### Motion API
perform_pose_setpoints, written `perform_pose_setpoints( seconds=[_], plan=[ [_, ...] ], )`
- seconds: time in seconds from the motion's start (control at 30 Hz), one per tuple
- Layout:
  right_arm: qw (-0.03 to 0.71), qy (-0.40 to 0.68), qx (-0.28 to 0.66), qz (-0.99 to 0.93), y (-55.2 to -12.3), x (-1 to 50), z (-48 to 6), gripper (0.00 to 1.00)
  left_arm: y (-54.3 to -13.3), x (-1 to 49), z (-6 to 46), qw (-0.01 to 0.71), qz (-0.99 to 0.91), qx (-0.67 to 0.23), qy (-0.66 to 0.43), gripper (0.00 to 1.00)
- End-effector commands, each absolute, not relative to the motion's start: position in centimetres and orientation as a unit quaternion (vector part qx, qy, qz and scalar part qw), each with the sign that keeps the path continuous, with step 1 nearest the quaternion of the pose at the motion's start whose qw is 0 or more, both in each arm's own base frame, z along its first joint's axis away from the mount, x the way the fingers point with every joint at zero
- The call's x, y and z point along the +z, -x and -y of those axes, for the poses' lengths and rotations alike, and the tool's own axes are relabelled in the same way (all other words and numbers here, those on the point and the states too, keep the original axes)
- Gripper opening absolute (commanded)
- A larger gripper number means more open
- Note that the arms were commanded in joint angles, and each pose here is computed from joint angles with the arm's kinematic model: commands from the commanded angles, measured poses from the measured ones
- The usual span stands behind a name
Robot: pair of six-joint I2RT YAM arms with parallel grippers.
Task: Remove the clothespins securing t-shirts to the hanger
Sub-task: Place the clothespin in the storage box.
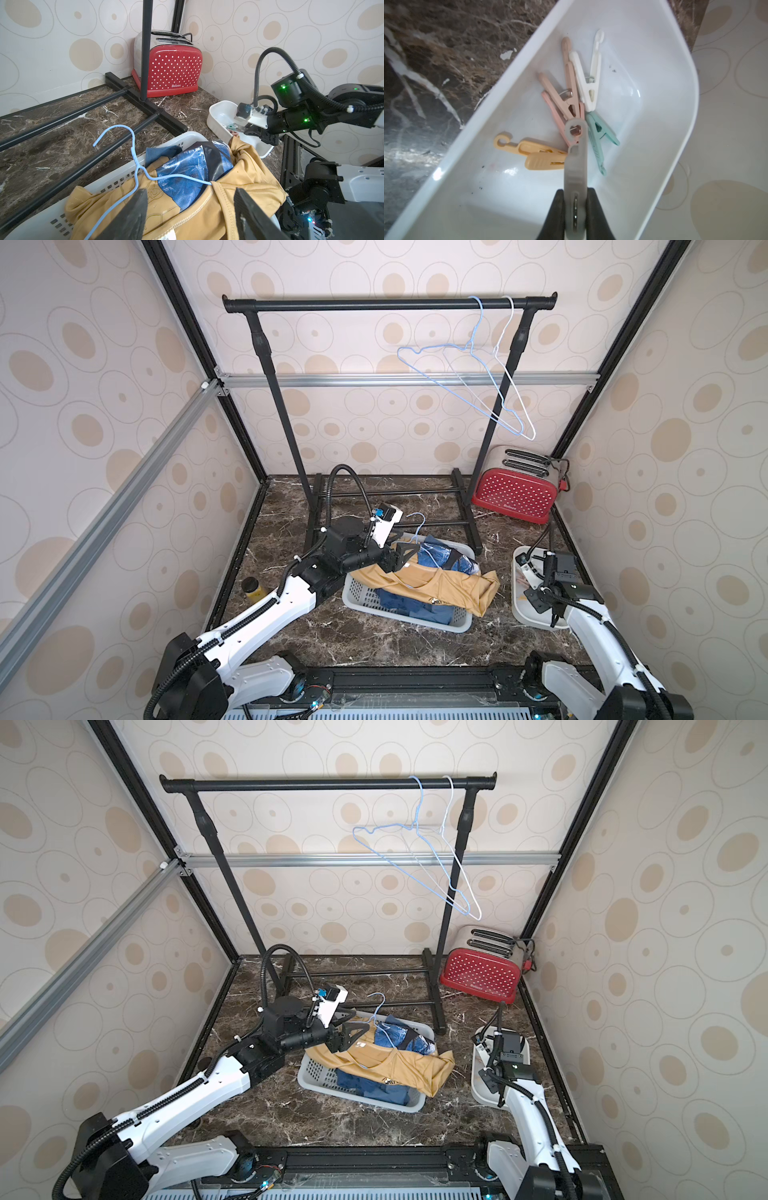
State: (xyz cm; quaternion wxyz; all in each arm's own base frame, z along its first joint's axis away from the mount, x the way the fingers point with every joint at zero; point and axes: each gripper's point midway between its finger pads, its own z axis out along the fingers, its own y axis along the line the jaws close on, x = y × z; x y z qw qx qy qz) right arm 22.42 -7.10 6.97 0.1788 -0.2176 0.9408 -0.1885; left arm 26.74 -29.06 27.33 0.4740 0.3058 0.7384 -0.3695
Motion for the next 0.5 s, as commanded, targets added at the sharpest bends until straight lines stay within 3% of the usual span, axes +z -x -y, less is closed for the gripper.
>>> perform_pose_setpoints(
  seconds=[0.0,0.33,0.47],
  plan=[
    [0.160,0.226,-0.167,-0.946,-22.1,5.8,6.7,0.08,-26.6,28.7,29.0,0.496,-0.721,-0.371,-0.312,0.66],
    [0.115,0.234,-0.151,-0.953,-21.5,3.9,6.7,0.19,-26.7,28.0,28.9,0.489,-0.728,-0.368,-0.308,0.67],
    [0.128,0.226,-0.152,-0.953,-21.9,5.1,6.7,0.41,-26.8,28.0,28.9,0.489,-0.730,-0.362,-0.312,0.68]
  ],
)
